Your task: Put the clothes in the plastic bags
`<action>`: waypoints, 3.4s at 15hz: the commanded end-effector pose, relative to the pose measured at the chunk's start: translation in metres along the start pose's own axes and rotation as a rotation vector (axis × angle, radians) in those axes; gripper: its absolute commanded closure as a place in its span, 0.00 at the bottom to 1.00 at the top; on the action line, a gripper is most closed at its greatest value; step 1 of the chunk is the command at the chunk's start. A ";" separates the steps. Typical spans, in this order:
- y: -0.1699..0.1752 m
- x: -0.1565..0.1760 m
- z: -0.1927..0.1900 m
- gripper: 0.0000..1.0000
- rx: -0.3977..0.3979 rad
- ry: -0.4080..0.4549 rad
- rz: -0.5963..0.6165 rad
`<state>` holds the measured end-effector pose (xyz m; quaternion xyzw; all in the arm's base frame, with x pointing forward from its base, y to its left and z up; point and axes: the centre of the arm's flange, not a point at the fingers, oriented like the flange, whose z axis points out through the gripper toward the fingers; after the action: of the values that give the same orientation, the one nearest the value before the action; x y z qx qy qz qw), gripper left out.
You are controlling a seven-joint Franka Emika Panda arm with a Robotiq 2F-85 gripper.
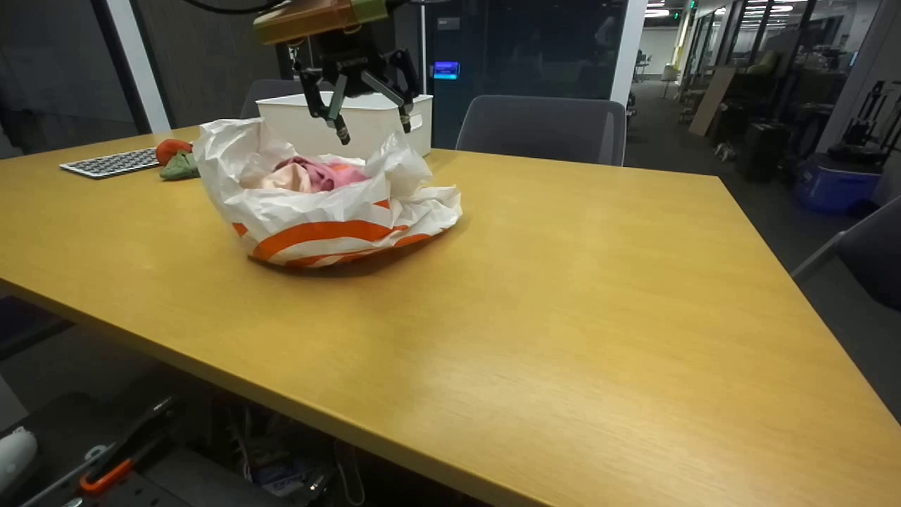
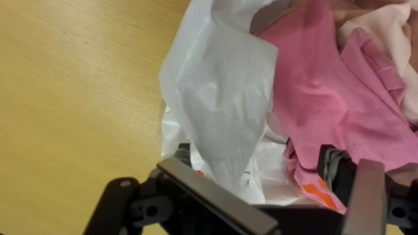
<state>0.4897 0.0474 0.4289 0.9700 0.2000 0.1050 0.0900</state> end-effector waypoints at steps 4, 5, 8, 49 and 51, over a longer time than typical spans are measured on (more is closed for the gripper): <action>0.006 0.025 0.013 0.00 -0.015 -0.036 -0.043; 0.008 0.025 0.017 0.00 -0.032 -0.043 -0.047; 0.015 0.021 0.026 0.26 -0.084 -0.065 -0.068; 0.058 -0.021 -0.148 0.83 -0.310 0.291 0.064; 0.059 -0.023 -0.151 0.84 -0.317 0.301 0.068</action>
<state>0.4594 0.0064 0.5772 0.9310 0.1666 0.2589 0.1960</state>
